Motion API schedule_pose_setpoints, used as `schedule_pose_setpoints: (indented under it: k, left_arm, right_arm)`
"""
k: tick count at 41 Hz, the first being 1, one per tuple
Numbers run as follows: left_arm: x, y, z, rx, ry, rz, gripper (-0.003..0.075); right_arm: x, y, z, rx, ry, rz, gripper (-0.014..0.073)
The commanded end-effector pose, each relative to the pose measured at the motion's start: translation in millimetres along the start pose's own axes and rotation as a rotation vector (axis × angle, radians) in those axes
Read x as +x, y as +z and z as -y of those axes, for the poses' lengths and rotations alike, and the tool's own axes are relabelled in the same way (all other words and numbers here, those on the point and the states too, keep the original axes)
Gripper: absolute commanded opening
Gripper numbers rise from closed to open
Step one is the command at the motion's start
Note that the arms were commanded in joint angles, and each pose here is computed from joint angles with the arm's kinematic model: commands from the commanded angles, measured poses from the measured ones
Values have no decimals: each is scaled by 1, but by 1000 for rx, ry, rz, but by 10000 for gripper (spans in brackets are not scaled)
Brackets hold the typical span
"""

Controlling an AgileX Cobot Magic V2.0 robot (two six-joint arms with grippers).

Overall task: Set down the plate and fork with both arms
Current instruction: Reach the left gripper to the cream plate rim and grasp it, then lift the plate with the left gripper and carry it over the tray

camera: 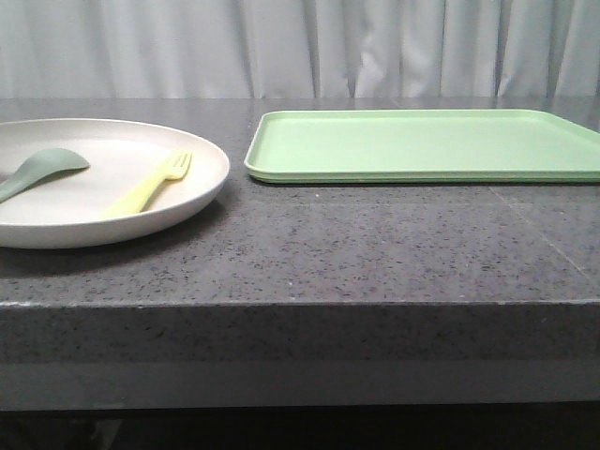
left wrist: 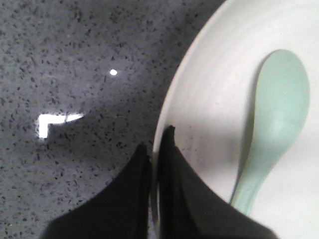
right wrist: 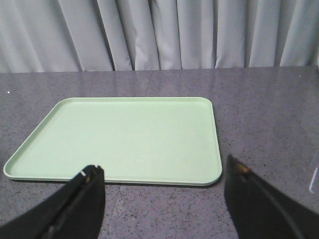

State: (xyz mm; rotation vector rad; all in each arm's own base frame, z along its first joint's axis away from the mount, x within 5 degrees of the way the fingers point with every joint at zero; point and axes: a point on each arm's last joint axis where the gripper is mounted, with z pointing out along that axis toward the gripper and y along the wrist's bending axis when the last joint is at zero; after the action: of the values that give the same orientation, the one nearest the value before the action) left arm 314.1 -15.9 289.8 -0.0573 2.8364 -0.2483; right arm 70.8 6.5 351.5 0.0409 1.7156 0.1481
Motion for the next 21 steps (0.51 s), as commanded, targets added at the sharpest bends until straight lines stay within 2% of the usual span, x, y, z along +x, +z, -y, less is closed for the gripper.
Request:
schedule_pose_setpoints:
  k: [1, 11, 17, 21]
  left_arm:
    - [0, -36, -3, 57, -8, 129, -18]
    - [-6, -66, -2, 157, -72, 237, -18]
    - [-11, -72, 17, 263, -39, 280, -18]
    - [-16, -71, 33, 287, 3, 294, -18]
  right_arm:
    - [-17, -1, -1, -3, -7, 97, 532]
    - [-17, -1, -1, -3, -7, 97, 532]
    - [-17, -1, -1, -3, -7, 97, 532]
    - [-17, -1, -1, -3, -7, 97, 532]
